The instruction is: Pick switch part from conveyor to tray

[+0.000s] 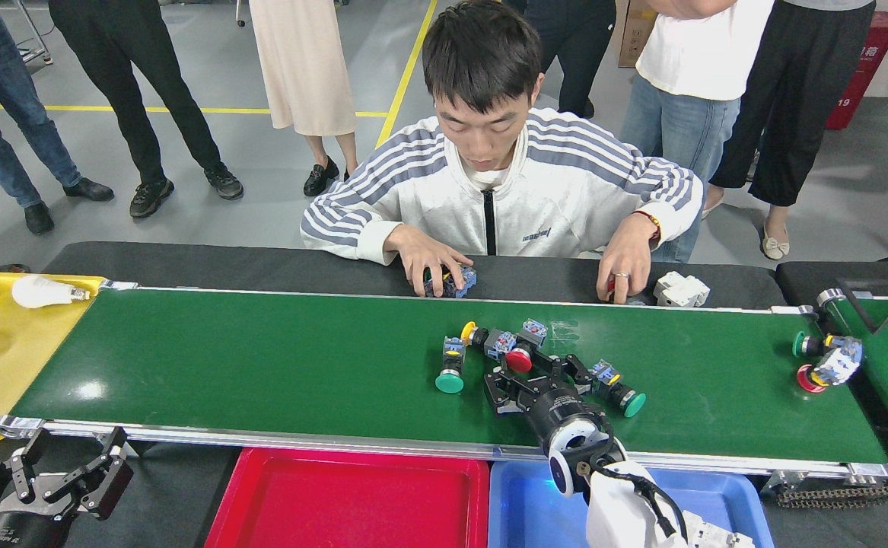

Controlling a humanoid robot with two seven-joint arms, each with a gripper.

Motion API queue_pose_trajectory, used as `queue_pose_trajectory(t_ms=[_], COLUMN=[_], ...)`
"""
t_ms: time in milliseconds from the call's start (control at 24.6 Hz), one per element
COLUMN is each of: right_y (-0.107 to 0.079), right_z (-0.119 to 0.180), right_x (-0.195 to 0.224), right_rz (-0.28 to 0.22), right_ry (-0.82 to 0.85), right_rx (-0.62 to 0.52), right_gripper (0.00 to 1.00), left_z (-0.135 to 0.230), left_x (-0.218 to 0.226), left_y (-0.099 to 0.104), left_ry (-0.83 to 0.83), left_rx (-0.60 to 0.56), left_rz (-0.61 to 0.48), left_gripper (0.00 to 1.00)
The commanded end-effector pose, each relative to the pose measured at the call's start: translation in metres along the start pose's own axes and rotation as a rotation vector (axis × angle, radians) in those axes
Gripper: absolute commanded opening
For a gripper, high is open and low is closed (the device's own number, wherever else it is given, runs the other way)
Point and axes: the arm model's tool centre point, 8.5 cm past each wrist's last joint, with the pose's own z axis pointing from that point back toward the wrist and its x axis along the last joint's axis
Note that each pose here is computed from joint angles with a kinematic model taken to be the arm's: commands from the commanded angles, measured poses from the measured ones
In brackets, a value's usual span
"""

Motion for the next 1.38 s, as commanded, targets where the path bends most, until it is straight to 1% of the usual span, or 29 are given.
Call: queue_pose_trajectory(t_ms=[0,122,244,284,325,365,487,649,690,731,771,812,893,974,1015,1096,1136,1218,1258,1339], right_y=[-0.013,0.0,0.015,0.018,0.024,0.028,0.031,0.019,0.014,0.011,0.005,0.003,0.007,0.018,0.023,0.033,0.036,0.039,0.037,0.018], right_z=[0.01,0.049,0.093,0.099,0.104,0.108,0.112,0.11,0.109,0.108,0.107,0.11,0.126,0.156,0.17,0.189,0.194,0.194,0.19,0.17], right_x=[0.012,0.057,0.097,0.107,0.124,0.138,0.149,0.147,0.133,0.109,0.081,0.053,0.005,-0.052,-0.076,-0.109,-0.118,-0.127,-0.131,-0.137], right_rz=[0.003,0.013,0.042,0.054,0.072,0.082,0.088,0.08,0.07,0.056,0.024,-0.016,-0.069,-0.115,-0.121,-0.118,-0.12,-0.13,-0.131,-0.109], right_ry=[-0.068,-0.246,-0.449,-0.5,-0.559,-0.603,-0.645,-0.642,-0.611,-0.55,-0.475,-0.387,-0.207,0.041,0.15,0.292,0.338,0.409,0.436,0.443], right_rx=[-0.065,-0.097,-0.101,-0.096,-0.082,-0.071,-0.067,-0.1,-0.113,-0.127,-0.156,-0.189,-0.231,-0.285,-0.301,-0.283,-0.274,-0.249,-0.238,-0.239], right_gripper=[0.02,0.02,0.02,0.11,0.53,1.0,1.0,1.0,1.0,1.0,1.0,1.0,1.0,1.0,1.0,1.0,1.0,1.0,1.0,1.0], left_z=[-0.003,-0.003,-0.004,-0.005,-0.005,-0.006,-0.009,-0.009,-0.009,-0.009,-0.009,-0.008,-0.006,-0.005,-0.004,-0.003,-0.003,-0.002,-0.003,-0.01], left_x=[-0.005,-0.005,-0.002,-0.001,0.001,0.003,0.01,0.012,0.012,0.012,0.012,0.013,0.013,0.015,0.015,0.018,0.022,0.034,0.041,0.066], left_y=[0.011,0.011,0.012,0.012,0.012,0.012,0.012,0.011,0.011,0.011,0.012,0.014,0.015,0.017,0.016,0.018,0.02,0.027,0.031,0.036], left_ry=[0.006,0.002,-0.006,-0.011,-0.017,-0.025,-0.046,-0.053,-0.053,-0.055,-0.055,-0.057,-0.057,-0.061,-0.064,-0.086,-0.118,-0.194,-0.231,-0.314], left_rx=[0.028,0.028,0.031,0.031,0.031,0.029,0.028,0.025,0.026,0.026,0.029,0.033,0.038,0.044,0.041,0.046,0.051,0.07,0.082,0.091], left_rz=[-0.018,-0.018,-0.021,-0.021,-0.022,-0.023,-0.025,-0.027,-0.028,-0.028,-0.029,-0.033,-0.037,-0.041,-0.04,-0.046,-0.049,-0.057,-0.066,-0.076], left_gripper=[1.0,1.0,1.0,1.0,1.0,1.0,1.0,1.0,1.0,1.0,1.0,1.0,1.0,1.0,1.0,1.0,1.0,1.0,1.0,1.0])
